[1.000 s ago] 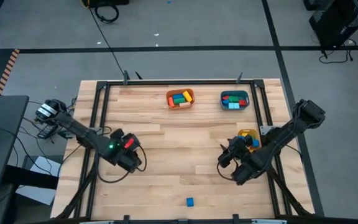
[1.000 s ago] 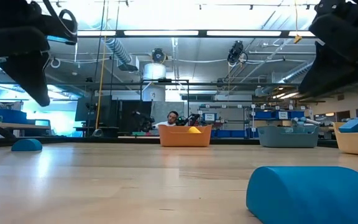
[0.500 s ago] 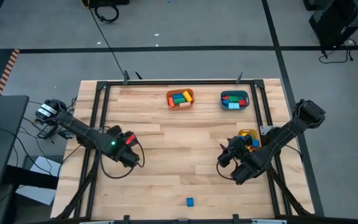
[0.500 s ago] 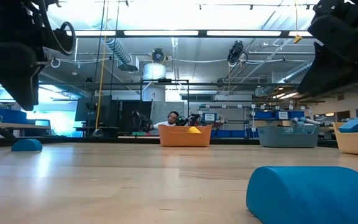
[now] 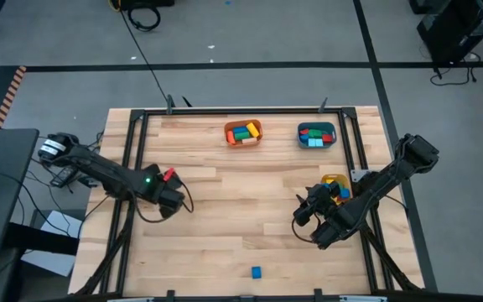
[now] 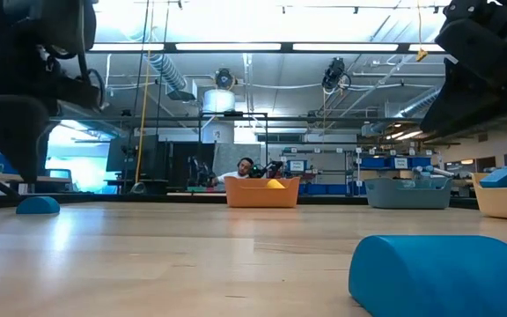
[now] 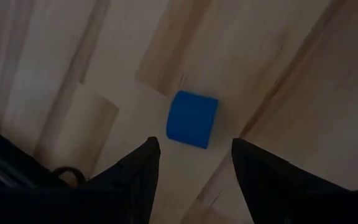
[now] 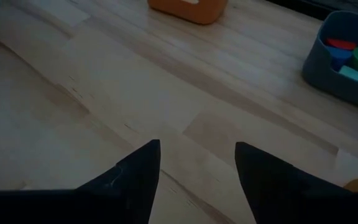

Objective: Sort blocks by size
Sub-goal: Put the blue half circle block into the blue bin

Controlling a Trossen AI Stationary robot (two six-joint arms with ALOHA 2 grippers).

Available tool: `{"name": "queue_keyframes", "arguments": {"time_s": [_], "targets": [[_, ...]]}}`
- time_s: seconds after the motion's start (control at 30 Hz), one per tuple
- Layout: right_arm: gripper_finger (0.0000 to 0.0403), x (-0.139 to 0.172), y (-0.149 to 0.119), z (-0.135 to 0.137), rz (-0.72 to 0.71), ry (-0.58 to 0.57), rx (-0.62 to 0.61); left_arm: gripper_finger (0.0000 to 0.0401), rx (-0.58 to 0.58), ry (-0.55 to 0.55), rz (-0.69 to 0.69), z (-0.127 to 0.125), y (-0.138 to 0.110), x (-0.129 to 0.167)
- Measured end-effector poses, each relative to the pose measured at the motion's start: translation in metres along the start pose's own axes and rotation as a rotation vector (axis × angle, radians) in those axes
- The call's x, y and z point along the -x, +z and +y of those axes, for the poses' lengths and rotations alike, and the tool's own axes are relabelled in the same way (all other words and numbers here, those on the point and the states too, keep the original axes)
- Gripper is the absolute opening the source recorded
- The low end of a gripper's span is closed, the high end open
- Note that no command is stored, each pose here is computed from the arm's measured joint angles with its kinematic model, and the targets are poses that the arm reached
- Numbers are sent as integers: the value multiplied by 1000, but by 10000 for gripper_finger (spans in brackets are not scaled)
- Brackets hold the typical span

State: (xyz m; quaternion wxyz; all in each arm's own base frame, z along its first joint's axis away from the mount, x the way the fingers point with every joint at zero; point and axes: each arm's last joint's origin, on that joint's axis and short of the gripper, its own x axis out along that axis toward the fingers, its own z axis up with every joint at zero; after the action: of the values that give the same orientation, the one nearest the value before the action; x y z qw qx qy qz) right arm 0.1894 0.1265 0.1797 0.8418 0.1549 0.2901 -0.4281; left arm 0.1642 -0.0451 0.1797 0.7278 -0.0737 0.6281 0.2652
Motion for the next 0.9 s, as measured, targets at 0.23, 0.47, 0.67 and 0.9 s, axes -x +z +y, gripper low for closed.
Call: {"name": "queue_keyframes", "arguments": {"time_s": [0.23, 0.47, 0.67, 0.9], "targets": [[220, 0, 0, 0, -1, 1, -1, 208, -51, -22, -16, 9, -1, -5], [222, 0, 0, 0, 0, 3, -4, 208, -93, -44, -41, 10, 0, -21], [220, 0, 0, 1, 0, 4, 5, 208, -94, -30, 0, 15, -11, -39], [220, 0, 0, 1, 0, 9, 15, 208, -92, -48, -4, 15, -15, -47]]}}
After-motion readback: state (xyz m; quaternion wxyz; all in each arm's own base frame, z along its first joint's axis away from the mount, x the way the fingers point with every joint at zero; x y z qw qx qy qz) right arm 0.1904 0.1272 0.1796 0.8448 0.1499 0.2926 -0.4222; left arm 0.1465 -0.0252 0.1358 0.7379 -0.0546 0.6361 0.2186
